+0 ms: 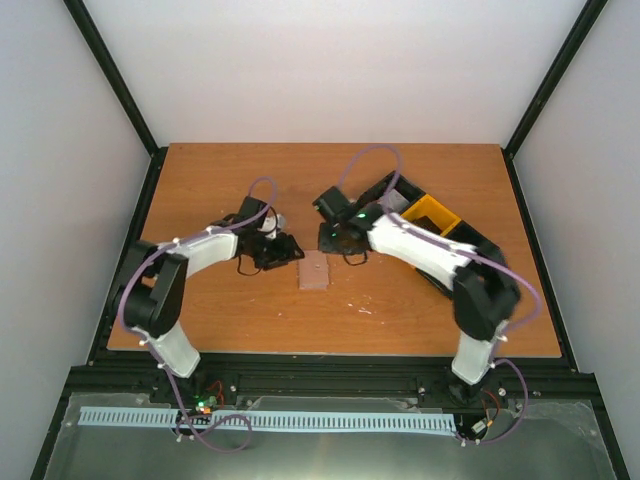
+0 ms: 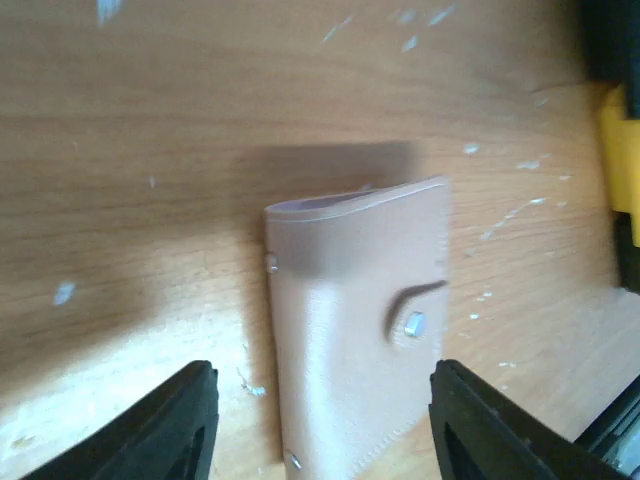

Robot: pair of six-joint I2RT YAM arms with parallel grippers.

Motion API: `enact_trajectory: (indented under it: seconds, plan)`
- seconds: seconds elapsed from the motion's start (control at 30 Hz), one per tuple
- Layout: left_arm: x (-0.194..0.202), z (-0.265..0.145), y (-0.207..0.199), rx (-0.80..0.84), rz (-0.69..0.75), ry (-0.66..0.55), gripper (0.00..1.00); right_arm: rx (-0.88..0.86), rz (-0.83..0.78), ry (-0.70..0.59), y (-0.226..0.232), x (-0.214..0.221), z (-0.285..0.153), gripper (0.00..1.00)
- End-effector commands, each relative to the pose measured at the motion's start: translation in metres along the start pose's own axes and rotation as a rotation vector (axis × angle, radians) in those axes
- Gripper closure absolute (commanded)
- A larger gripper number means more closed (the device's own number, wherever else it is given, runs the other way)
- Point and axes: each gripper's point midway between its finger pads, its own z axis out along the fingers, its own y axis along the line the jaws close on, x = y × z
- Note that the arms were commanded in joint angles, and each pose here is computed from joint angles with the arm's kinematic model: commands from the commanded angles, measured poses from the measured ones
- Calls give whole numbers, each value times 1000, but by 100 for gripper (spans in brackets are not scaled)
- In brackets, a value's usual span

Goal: Put the credit cards into the card holder
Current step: Close the card holder at the center of the board, then reset both arms

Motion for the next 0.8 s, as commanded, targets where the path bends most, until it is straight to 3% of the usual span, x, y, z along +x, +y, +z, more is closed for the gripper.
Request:
enact_trajectory:
  seconds: [0.0, 0.17, 0.23, 0.6, 0.77]
  plan:
    - [-26, -51, -23, -31, 61, -203, 35, 45, 56, -260, -43, -35, -85, 68]
    - [-29, -117, -45, -21, 141, -414, 15, 130, 50, -419, -98, -23, -145, 55]
    - [-27, -146, -51, -31, 178, -508, 1, 145, 50, -490, -117, -17, -171, 49]
    - [12, -283, -69, 19, 255, -951, 0, 138, 97, -850, -197, 20, -302, 4]
    - [26, -334, -68, 17, 255, -1133, 0, 144, 120, -932, -215, 29, -336, 0]
